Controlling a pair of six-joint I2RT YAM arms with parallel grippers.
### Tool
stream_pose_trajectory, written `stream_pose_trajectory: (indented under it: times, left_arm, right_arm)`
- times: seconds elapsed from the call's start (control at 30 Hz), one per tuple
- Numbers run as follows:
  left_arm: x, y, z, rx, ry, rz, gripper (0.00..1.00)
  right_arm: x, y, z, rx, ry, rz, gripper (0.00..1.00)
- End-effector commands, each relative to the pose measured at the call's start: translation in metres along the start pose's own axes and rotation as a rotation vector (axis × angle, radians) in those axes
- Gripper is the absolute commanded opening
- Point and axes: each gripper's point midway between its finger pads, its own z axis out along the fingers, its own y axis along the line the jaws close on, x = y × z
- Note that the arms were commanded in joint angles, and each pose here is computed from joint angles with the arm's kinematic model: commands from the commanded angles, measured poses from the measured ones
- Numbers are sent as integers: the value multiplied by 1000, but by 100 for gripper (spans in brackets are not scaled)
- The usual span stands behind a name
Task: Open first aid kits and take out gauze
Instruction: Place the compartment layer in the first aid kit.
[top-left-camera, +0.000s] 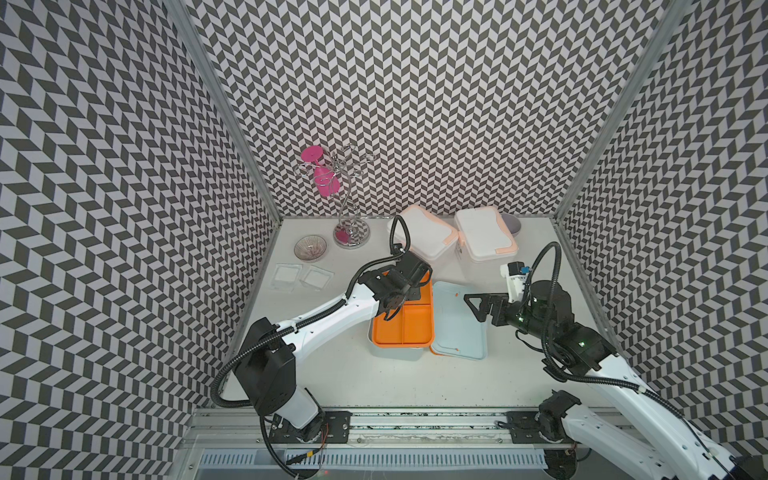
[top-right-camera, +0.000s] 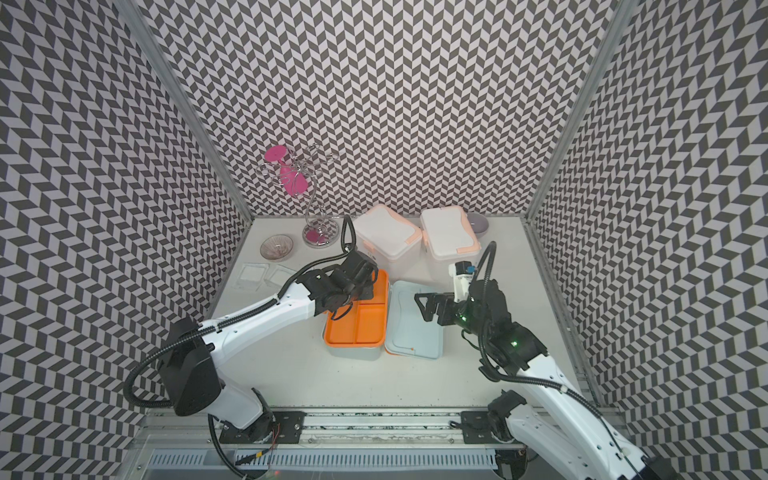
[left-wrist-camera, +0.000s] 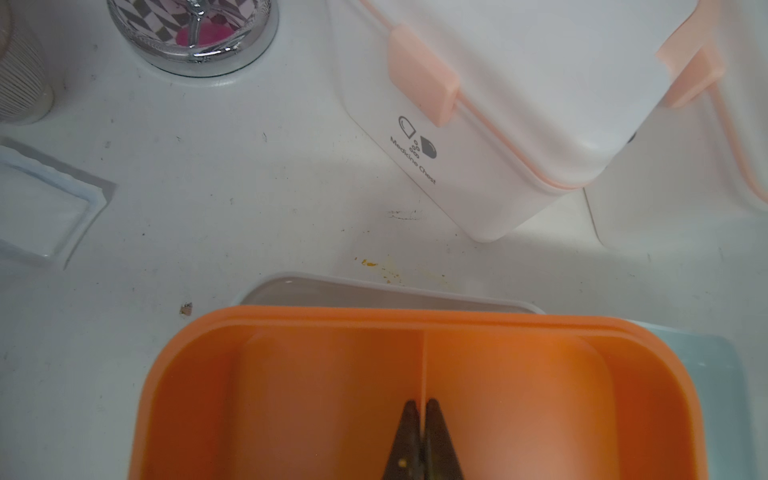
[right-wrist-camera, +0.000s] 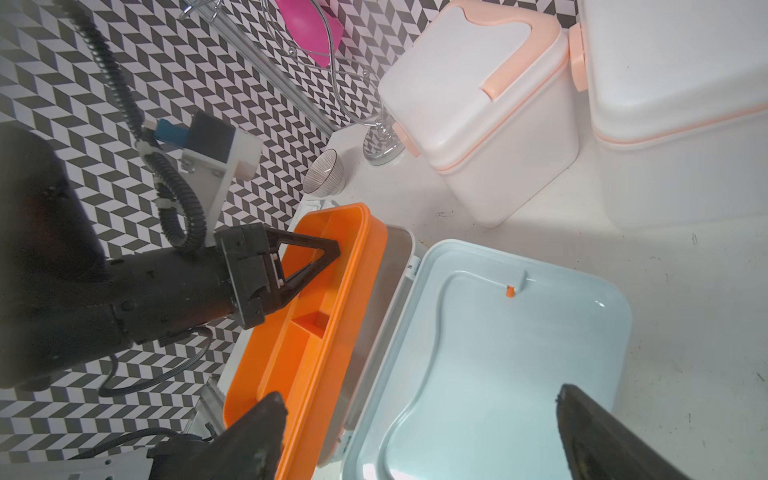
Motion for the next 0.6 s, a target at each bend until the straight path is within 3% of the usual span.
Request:
stream_pose_trajectory:
  times: [0.0, 0.27, 0.57]
  left_arm:
    - [-16, 4, -3, -75, -54, 12, 0]
    - [-4, 7, 16, -129, -8, 89, 0]
    - [-1, 7, 14, -116, 6, 140, 0]
  right_arm:
    - [-11, 3, -2, -6, -49, -5, 100]
    - [-7, -2, 3, 10, -34, -3, 100]
    - [-5, -8, 6, 33, -28, -2, 100]
